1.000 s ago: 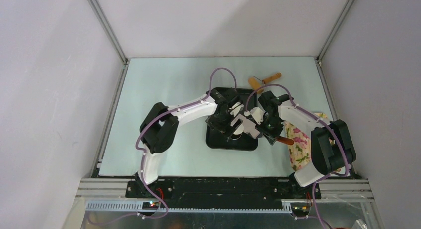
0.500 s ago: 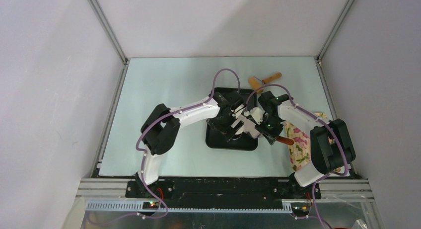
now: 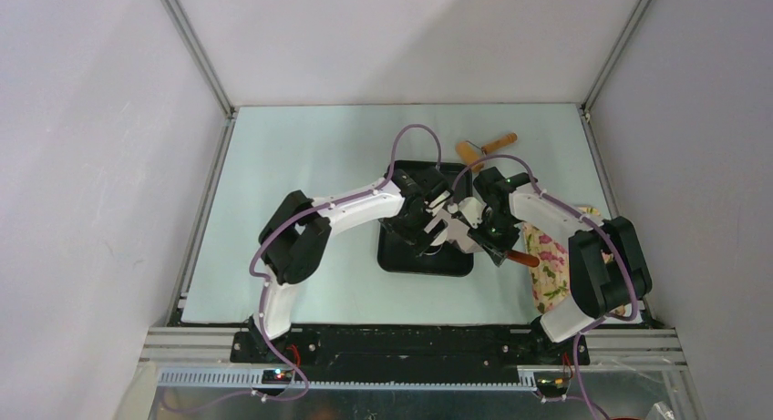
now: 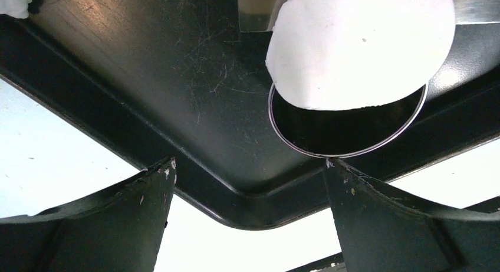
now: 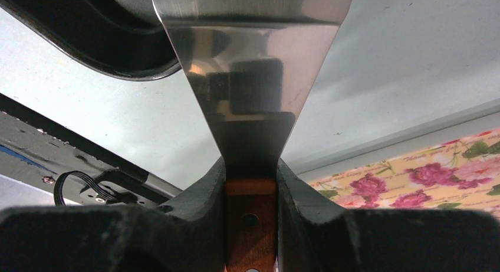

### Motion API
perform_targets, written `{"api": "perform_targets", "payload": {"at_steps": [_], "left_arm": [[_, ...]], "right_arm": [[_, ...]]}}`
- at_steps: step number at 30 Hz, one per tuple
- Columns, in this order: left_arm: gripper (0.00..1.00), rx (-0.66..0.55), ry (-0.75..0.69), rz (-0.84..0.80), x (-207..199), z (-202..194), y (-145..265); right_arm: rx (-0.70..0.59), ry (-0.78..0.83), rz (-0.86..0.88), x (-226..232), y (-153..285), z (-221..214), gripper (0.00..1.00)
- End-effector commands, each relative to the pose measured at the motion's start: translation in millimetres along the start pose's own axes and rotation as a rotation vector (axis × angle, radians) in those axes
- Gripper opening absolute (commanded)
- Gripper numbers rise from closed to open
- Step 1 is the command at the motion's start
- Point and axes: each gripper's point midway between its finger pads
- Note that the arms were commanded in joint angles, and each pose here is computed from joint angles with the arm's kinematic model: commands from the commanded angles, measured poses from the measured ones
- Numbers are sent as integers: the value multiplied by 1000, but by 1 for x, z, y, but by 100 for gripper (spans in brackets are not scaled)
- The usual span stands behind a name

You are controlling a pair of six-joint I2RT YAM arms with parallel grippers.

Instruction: Roll out the dumpling wrappers from the dough

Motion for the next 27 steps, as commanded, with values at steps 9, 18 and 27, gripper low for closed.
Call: {"api": "perform_targets", "payload": {"at_steps": [9,18,27], "left_arm": [[98,-210,48,100,21,42,53],[98,-229,53,90,20,39,63],[98,-102,7,95,18,-6,23]], "right_arm": [[58,37,-27,-1,-6,-4,0],[60,26,-66,-9,-7,-2,0],[49,20,-72,-11,-6,0,0]]}}
Point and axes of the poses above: each gripper's point midway between its finger pads, its own y axis back along the fingers, its own x axis along the line the jaws close on, z = x × y, and after that the axes turned 6 degrees about -y, right-handed
